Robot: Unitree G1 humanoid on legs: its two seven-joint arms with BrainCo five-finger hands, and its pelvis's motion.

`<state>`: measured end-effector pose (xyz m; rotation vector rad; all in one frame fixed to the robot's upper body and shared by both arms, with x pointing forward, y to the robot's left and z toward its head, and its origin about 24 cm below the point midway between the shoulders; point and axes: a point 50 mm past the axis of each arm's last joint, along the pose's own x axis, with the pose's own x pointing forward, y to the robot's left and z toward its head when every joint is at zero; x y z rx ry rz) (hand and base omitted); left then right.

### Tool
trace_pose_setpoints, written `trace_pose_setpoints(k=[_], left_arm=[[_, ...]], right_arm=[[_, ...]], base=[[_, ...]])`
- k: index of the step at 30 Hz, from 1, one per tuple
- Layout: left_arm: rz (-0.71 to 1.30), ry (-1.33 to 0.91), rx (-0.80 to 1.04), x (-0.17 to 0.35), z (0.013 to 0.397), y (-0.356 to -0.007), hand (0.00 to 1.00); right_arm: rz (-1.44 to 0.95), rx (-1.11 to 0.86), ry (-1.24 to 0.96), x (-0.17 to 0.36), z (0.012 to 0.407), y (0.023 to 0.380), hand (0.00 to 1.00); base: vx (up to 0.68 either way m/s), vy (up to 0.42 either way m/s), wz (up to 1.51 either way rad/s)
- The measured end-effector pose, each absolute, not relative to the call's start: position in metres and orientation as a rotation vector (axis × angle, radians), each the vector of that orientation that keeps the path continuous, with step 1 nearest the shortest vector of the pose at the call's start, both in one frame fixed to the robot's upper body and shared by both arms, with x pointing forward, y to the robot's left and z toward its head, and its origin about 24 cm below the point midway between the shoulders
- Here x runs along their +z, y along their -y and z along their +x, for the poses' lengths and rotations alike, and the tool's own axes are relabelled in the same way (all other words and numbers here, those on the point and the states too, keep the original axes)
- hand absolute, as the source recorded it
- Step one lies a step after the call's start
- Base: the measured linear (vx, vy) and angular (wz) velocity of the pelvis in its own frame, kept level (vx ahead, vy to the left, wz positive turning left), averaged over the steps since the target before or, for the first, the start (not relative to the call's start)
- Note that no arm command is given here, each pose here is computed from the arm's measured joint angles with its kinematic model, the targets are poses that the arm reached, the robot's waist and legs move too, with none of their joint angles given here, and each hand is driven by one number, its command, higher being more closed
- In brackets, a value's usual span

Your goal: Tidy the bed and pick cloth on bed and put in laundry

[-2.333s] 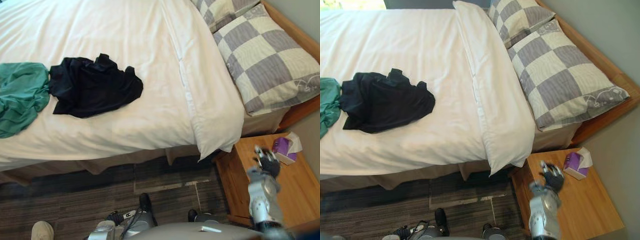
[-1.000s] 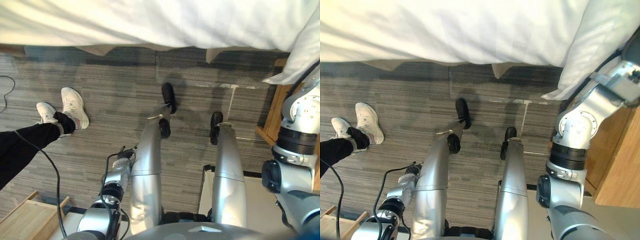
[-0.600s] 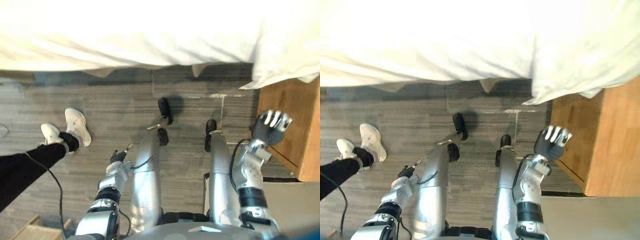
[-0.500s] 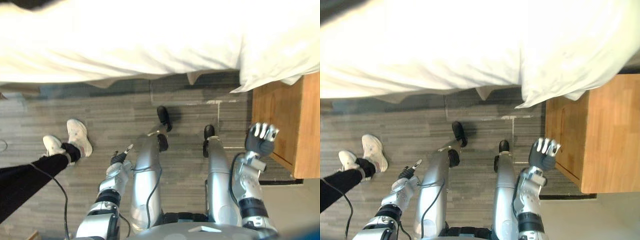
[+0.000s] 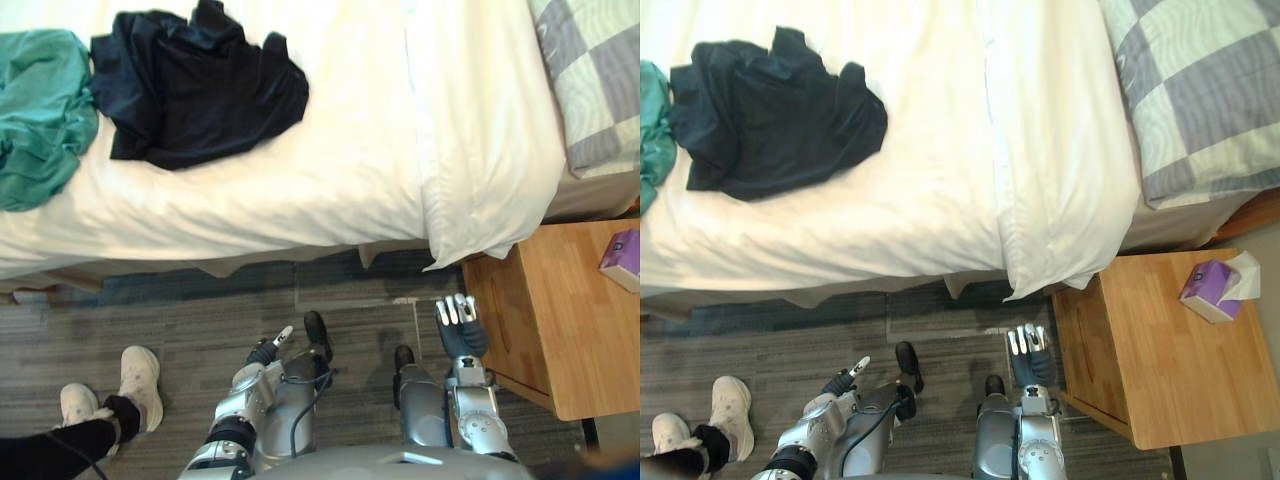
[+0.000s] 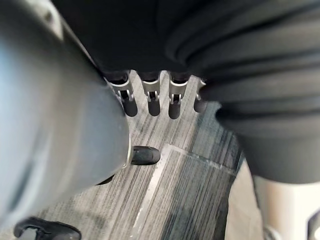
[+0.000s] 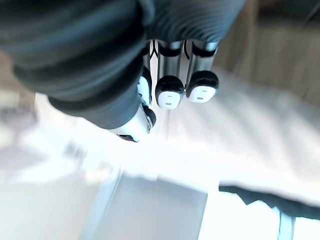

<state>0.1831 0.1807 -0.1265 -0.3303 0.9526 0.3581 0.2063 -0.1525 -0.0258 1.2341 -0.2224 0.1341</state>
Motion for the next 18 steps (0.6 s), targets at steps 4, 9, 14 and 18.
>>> trace_pose_setpoints(k=[4,9,14,18], left_arm=[[-0.281,-0.965,0.295,-0.127,0.183,-0.179,0.00],[-0.249,-0.938,0.239,-0.122,0.193,-0.178,0.00],[-0.226,-0.808,0.207,-0.101,0.229,-0.175,0.00],[-0.236,-0.763,0.201,-0.092,0.241,-0.172,0.00]], right_arm=[[1.168,0.274,0.340,0.008,0.228,0.145,1.00],[1.118,0.395,0.527,0.068,0.264,0.143,1.00],[1.008,0.558,0.705,0.154,0.306,0.132,1.00],[0.921,0.678,0.759,0.190,0.311,0.113,1.00]], base=[[0.09,-0.002,0.07],[0.06,-0.013,0.20],[-0.03,-0.001,0.26],[-0.04,-0.006,0.15]])
